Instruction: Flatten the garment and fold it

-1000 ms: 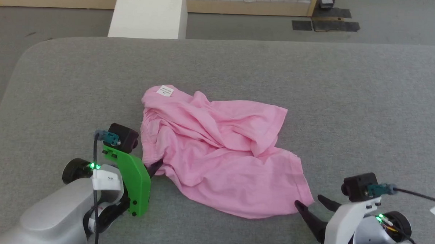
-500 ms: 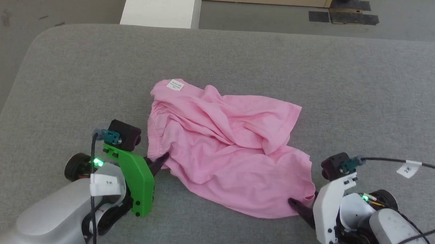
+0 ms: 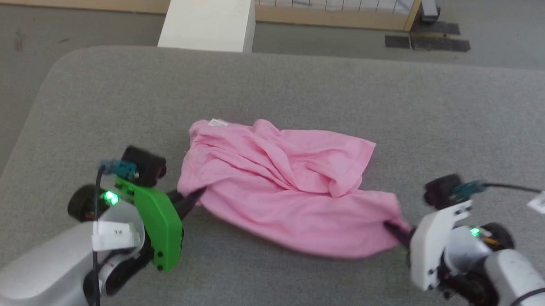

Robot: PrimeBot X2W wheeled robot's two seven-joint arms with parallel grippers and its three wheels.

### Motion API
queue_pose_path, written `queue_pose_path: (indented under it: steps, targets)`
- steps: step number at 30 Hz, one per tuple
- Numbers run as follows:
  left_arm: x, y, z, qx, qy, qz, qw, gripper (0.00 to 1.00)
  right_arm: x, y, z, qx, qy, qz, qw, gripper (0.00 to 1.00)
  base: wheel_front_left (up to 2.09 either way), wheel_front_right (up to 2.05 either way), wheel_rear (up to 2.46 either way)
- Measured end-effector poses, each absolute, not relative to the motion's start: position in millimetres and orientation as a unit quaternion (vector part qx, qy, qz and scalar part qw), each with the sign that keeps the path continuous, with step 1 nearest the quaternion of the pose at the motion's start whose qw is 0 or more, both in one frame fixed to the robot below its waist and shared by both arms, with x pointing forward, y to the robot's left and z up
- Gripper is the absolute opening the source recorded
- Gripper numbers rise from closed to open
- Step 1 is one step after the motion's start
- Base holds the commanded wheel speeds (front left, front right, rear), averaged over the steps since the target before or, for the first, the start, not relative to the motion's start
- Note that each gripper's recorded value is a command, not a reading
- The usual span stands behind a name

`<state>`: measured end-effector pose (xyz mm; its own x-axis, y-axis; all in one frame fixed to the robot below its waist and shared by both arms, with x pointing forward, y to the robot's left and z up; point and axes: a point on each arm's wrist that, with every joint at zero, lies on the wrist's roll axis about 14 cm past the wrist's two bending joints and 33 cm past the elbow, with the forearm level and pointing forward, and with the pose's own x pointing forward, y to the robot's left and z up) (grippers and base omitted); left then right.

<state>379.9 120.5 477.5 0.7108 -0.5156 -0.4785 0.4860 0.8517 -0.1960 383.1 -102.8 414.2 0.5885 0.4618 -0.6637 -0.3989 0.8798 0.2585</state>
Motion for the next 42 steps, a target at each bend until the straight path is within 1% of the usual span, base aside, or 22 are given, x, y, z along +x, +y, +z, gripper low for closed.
queue_pose_path:
  steps: [5, 11, 15, 17, 24, 30, 33, 37, 42]
  targets:
    - [395, 117, 537, 0.023, 0.193, -0.286, 0.938, 0.00, 413, -122, 478, 0.031, 0.281, 0.216, 0.935, 0.00, 0.00, 0.00, 0.00]
    - [419, 124, 618, 0.070, 0.104, -0.269, 0.955, 0.00, 446, -134, 579, 0.012, 0.143, 0.195, 0.970, 0.00, 0.00, 0.00, 0.00]
    - [445, 128, 659, 0.084, 0.065, -0.245, 0.964, 0.00, 466, -140, 639, 0.010, 0.072, 0.181, 0.981, 0.00, 0.00, 0.00, 0.00]
    - [459, 128, 670, 0.081, 0.058, -0.235, 0.967, 0.00, 478, -145, 660, 0.011, 0.050, 0.171, 0.984, 0.00, 0.00, 0.00, 0.00]
    - [528, 132, 689, 0.042, 0.038, -0.190, 0.980, 0.00, 532, -146, 705, 0.014, -0.004, 0.150, 0.989, 0.00, 0.00, 0.00, 0.00]
    - [593, 135, 693, 0.010, -0.003, -0.154, 0.988, 0.00, 586, -141, 720, 0.011, -0.052, 0.136, 0.989, 0.00, 0.00, 0.00, 0.00]
    - [622, 137, 679, -0.008, -0.011, -0.140, 0.990, 0.00, 610, -135, 712, 0.010, -0.060, 0.135, 0.989, 0.00, 0.00, 0.00, 0.00]
    - [650, 138, 629, -0.032, 0.017, -0.120, 0.992, 0.00, 634, -125, 664, 0.015, -0.021, 0.140, 0.990, 0.00, 0.00, 0.00, 0.00]
    - [663, 129, 549, -0.062, 0.085, -0.115, 0.988, 0.00, 643, -117, 589, 0.034, 0.053, 0.145, 0.987, 0.00, 0.00, 0.00, 0.00]
